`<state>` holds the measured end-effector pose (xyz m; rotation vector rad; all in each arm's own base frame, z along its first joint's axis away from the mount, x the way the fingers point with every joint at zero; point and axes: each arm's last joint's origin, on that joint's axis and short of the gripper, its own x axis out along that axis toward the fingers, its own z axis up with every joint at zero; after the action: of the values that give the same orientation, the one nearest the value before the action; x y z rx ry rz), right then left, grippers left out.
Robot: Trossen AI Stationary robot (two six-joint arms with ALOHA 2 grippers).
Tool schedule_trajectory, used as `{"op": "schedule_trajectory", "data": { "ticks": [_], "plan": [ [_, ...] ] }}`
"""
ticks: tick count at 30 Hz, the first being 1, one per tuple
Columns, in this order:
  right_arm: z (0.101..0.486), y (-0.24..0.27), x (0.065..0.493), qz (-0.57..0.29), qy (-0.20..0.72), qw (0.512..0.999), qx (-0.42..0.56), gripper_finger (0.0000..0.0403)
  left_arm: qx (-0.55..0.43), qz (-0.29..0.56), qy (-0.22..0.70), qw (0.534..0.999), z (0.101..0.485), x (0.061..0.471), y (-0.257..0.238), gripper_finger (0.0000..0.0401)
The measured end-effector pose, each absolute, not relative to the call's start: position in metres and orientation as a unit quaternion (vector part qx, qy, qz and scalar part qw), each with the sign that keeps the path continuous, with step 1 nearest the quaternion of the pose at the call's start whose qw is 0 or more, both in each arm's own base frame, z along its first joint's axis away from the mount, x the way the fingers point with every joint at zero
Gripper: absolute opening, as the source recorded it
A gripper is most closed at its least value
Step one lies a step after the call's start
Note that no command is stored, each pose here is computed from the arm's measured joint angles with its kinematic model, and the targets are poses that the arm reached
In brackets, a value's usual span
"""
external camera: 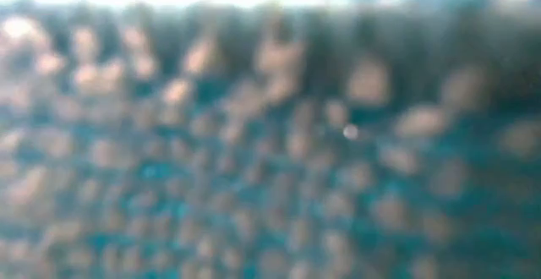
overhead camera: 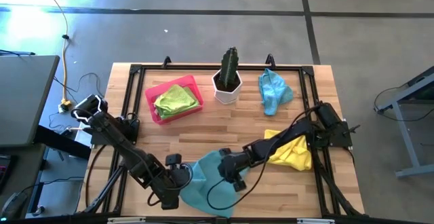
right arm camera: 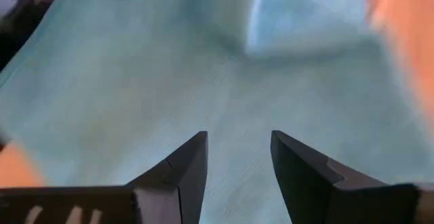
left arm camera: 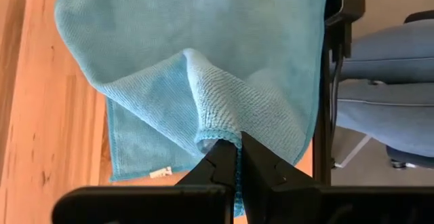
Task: Fold microfiber towels
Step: Fold the bottom blue microfiber cloth
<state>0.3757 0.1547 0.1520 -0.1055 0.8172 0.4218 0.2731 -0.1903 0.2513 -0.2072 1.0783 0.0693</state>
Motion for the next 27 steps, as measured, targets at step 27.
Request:
{"op": "schedule_trajectory", "data": {
  "ticks": [27],
  "plan": [
    [0.197, 0.15, 0.409, 0.277, 0.178, 0.935, -0.133, 0.0156, -0.074, -0.062, 0.463, 0.881, 0.26, 0.302, -0.174, 0.0]
  ]
}}
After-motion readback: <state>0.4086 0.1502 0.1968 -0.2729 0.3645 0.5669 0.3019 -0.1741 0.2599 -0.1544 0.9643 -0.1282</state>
